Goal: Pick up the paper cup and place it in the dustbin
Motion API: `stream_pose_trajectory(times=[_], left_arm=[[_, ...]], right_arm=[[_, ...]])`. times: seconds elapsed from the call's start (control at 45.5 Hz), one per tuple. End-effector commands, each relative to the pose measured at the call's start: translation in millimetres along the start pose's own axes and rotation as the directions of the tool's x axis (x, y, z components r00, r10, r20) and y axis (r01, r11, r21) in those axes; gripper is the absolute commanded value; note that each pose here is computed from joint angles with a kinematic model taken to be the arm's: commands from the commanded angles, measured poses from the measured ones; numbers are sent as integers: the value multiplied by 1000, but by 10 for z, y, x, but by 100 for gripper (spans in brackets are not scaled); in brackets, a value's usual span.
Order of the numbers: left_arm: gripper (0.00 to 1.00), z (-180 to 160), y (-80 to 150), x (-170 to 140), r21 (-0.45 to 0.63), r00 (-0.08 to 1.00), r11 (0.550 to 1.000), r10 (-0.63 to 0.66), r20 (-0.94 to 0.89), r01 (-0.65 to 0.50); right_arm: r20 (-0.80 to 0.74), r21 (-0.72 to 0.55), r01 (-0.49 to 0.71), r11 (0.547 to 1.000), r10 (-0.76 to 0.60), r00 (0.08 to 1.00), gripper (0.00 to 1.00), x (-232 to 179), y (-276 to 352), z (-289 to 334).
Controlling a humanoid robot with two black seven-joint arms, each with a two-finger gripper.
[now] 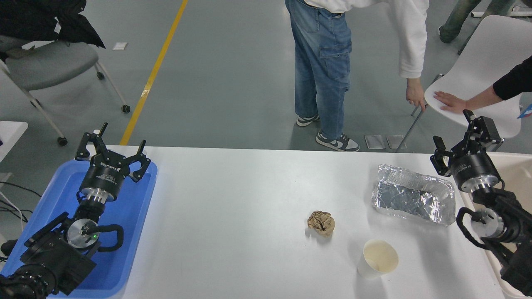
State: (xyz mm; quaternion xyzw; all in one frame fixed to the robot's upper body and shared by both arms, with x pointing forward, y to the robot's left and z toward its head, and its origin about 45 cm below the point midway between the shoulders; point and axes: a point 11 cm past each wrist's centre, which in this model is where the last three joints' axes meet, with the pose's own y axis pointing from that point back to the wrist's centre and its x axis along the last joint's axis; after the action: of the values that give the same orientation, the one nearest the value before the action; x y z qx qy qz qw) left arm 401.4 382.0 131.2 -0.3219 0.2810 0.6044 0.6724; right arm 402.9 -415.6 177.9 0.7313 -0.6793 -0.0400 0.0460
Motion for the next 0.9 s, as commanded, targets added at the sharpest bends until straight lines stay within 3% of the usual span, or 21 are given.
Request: stream_pose_trajectory(times=[0.0,0.176,0.374,0.659,0.879], left_arm=[[100,0,0,0,0,1000,1000,0,0,0],[100,-2,0,0,2,1000,1000,0,0,0],[100,-2,0,0,2,1000,1000,0,0,0],[100,-2,0,0,2,1000,1000,0,0,0],[100,-2,0,0,2,1000,1000,0,0,0]], right_arm=[[-347,-146,122,982,-166,923,100,79,-102,-273],[-544,-305,183,935,-329,772,100,20,-168,-362],[-666,-528,114,841,-494,559,100,30,-233,-517],[-609,-767,19,641,-738,290,100,-166,-146,-742],[-471,-871,34,490,-853,226,100,-379,70,-1046]])
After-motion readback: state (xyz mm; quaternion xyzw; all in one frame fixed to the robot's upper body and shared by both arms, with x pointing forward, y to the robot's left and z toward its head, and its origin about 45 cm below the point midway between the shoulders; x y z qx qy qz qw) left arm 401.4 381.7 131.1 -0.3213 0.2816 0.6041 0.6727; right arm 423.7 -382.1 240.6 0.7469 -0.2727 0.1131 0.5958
